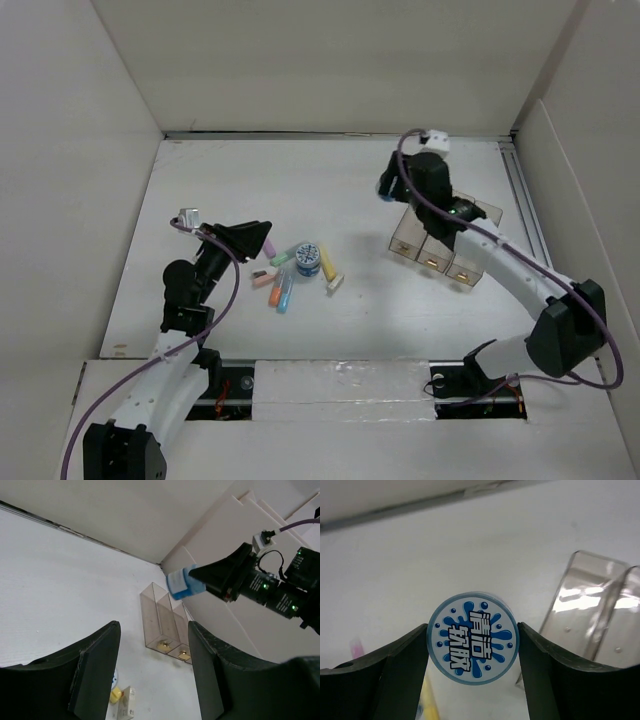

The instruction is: Organize the desk

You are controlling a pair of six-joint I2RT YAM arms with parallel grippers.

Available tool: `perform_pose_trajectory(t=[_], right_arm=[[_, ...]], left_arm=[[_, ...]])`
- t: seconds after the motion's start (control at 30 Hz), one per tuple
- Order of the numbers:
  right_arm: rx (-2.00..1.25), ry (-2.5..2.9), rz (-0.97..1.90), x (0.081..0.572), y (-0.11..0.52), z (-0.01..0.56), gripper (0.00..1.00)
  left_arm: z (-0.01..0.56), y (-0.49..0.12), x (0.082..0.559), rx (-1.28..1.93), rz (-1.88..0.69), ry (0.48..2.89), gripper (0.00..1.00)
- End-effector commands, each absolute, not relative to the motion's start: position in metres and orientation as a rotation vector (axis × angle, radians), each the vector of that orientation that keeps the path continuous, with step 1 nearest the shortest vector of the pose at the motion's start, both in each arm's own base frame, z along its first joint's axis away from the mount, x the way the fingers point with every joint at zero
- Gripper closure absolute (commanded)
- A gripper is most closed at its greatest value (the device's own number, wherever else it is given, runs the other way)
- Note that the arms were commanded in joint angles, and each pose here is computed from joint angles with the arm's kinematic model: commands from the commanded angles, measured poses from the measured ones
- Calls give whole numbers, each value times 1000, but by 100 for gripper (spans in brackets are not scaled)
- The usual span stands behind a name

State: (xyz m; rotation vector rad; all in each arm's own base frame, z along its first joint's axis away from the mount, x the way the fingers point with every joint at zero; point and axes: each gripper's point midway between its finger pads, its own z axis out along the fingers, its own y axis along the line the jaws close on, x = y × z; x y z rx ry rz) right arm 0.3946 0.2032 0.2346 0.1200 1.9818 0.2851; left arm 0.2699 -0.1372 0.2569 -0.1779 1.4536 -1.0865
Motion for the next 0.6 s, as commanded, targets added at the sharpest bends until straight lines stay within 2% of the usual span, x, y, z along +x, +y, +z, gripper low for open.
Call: perform_pose_trajectory(t=[0.0,0.1,0.33,0.57], right_arm=[[327,1826,242,418,144,275,44],[440,1781,219,427,104,275,44],[637,1770,170,438,35,231,44],[729,1756,172,439,-1,216,44]], left_arm=[[281,-138,263,-130,-1104,1367,48],[283,-139,262,-126,-1109,1364,48],[285,-139,262,-127,-1097,1361,48],[282,-138,264,-133,-1093,1366,48]])
